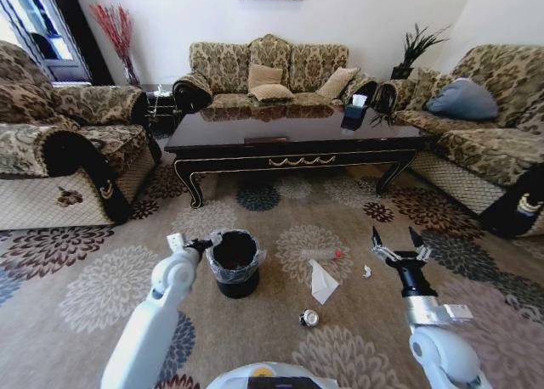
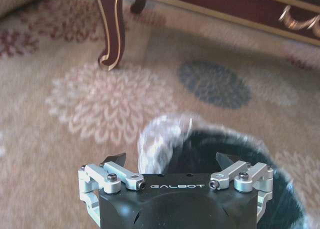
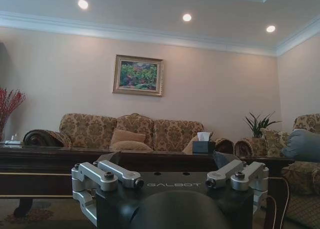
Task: Move to the front of the table and pick up the trash from the floor, then place it into the trash bin.
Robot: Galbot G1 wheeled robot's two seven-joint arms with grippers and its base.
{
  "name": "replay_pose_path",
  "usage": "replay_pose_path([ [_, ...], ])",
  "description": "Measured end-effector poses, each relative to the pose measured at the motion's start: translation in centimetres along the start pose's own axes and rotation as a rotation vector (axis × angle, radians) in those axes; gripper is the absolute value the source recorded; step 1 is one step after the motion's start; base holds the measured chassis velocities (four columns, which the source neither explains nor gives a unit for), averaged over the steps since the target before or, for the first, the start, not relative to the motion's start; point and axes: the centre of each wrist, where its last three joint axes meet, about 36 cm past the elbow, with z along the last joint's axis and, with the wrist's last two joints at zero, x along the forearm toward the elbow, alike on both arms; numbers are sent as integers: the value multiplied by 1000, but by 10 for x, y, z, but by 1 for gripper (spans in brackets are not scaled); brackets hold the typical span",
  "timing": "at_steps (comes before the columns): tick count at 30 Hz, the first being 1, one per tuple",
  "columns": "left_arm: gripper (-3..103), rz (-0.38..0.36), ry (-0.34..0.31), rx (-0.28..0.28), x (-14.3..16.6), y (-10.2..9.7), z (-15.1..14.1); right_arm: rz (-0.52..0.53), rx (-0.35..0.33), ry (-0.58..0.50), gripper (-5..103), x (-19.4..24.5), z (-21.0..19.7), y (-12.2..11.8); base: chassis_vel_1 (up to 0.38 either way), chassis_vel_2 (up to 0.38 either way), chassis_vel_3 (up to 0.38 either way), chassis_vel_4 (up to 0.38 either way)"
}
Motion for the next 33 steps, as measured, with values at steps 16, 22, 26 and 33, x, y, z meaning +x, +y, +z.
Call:
replay_pose_path([
  [16,100,-7,136,88,-38,-16,32,0,10,3,100,0,6,-2,0,0,0,0],
  [22,100,-23,148,98,-44,-12,36,-1,13,4,100,1,7,-2,0,0,0,0],
  [26,100,-41,153,106,-48,-6,38,-3,17,4,100,2,9,-2,0,0,0,0],
  [33,100,-60,152,110,-50,1,37,-8,22,5,100,3,9,-1,0,0,0,0],
])
